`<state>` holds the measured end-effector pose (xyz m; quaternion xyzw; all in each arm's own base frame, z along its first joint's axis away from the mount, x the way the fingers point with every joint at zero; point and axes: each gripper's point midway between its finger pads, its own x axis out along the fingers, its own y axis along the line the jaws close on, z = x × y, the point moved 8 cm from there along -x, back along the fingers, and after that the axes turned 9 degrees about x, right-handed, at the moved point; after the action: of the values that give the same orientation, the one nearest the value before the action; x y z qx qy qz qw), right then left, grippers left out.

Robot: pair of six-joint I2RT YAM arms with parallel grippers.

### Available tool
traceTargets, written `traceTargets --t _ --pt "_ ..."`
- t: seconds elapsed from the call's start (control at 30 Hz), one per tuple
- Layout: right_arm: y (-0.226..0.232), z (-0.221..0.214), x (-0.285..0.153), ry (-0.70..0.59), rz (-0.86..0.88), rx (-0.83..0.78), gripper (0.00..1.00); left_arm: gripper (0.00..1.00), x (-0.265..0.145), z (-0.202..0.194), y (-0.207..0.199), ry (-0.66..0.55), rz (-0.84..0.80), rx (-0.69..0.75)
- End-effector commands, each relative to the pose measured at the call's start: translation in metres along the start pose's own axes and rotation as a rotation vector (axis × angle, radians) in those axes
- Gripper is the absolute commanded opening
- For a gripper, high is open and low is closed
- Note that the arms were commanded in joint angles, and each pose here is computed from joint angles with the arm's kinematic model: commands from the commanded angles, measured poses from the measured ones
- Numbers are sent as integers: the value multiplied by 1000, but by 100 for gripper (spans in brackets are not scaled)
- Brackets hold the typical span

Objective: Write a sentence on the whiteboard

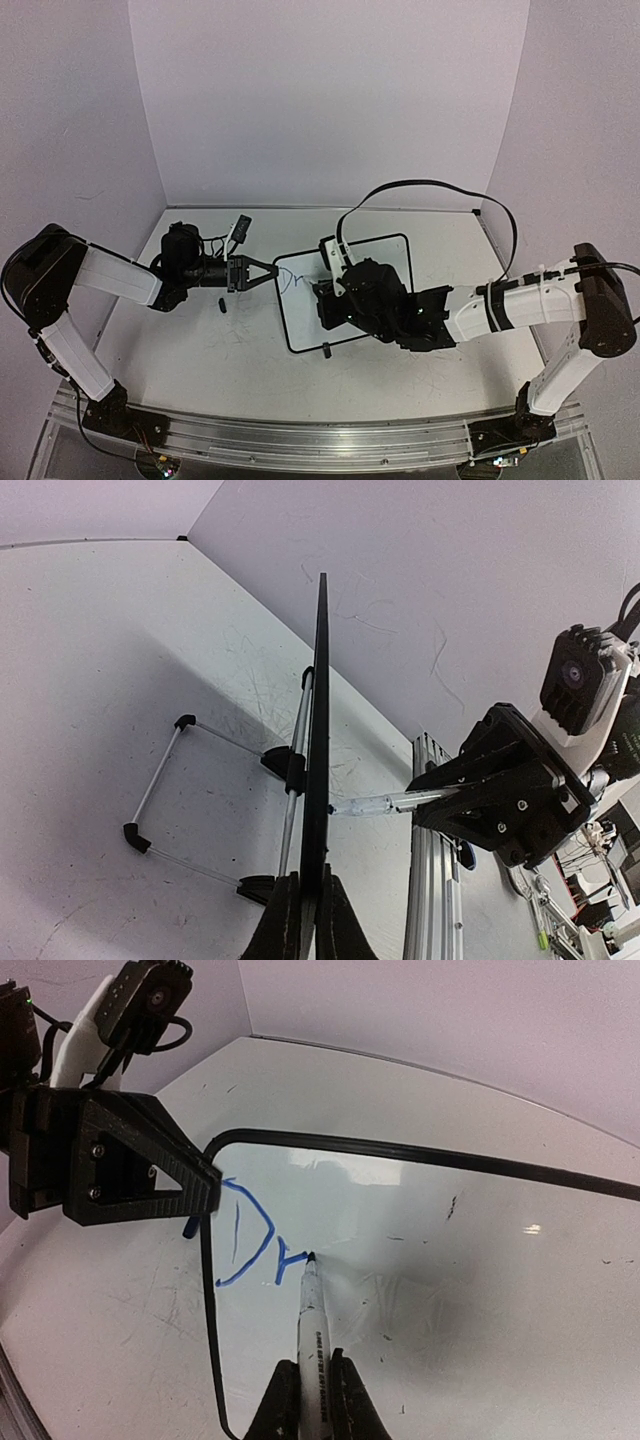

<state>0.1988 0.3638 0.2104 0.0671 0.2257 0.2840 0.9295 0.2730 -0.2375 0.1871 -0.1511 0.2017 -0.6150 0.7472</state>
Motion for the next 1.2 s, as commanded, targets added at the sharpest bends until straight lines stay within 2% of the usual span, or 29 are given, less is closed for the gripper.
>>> traceTargets --t 0.0,0.8,1.17 --pt "1 9 -2 -31 -6 35 0 0 2 13 -9 -7 -45 24" --pt "-15 4 -4 -47 -131 84 0 0 2 14 -9 -7 -45 24" --pt "-4 17 2 -83 -104 59 0 0 2 14 -9 -8 -46 25"
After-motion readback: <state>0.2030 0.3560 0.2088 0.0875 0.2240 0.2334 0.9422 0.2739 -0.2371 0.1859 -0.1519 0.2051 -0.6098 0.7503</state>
